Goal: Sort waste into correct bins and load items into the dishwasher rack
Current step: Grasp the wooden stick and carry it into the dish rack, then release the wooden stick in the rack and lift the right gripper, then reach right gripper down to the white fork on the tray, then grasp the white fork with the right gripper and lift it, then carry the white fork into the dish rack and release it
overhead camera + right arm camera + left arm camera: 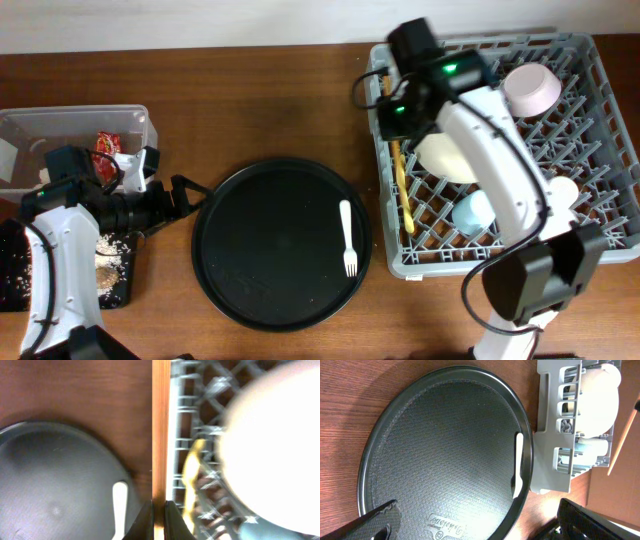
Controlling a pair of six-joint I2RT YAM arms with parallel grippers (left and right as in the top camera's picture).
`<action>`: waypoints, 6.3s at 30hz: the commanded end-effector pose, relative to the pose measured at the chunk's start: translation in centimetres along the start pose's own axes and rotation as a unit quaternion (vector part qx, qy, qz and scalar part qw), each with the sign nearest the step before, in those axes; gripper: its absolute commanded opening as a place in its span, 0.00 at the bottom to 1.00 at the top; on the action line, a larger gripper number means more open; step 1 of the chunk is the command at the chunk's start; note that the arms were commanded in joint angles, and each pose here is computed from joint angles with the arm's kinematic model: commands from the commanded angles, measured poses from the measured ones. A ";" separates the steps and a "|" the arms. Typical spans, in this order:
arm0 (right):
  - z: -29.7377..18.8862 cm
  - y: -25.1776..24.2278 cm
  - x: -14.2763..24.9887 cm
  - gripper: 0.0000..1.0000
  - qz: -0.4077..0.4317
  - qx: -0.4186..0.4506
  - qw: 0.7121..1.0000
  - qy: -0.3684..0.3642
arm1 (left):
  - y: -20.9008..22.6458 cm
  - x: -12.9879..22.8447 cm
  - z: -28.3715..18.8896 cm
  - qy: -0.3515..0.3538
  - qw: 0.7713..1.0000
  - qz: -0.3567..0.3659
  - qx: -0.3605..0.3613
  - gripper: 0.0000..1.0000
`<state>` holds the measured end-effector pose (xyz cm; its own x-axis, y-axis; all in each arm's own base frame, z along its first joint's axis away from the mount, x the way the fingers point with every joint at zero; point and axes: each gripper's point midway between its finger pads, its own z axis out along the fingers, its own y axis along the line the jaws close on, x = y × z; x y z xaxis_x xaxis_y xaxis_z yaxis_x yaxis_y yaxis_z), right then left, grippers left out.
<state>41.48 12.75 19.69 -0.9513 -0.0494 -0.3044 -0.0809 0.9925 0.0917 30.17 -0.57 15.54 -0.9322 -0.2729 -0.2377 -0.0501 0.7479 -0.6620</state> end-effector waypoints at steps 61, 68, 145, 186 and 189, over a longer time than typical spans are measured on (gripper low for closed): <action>12.3 6.9 20.6 0.28 0.046 0.021 0.988 0.146 | -0.1 -0.4 -0.2 -0.005 1.000 0.002 0.002 0.99; 12.3 8.1 22.4 0.28 0.040 -0.005 0.983 0.177 | -0.1 -0.4 -0.2 -0.005 1.000 0.002 0.002 0.99; 1.8 -1.9 6.4 0.20 0.046 0.013 0.997 0.054 | -0.1 -0.4 -0.2 -0.005 1.000 0.002 0.002 0.99; -3.0 -0.7 6.8 0.98 -0.013 -0.040 0.999 -0.006 | -0.1 -0.4 -0.2 -0.005 1.000 0.002 0.002 1.00; -3.0 -0.6 6.8 0.98 -0.013 -0.040 0.999 -0.006 | -0.1 -0.4 -0.2 -0.005 1.000 0.002 0.002 0.99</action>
<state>34.05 11.29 20.42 -0.9436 -0.0729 -0.3229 -0.1279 0.9800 0.1524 30.17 -0.57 15.54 -0.9322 -0.2729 -0.2377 -0.0501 0.7479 -0.6620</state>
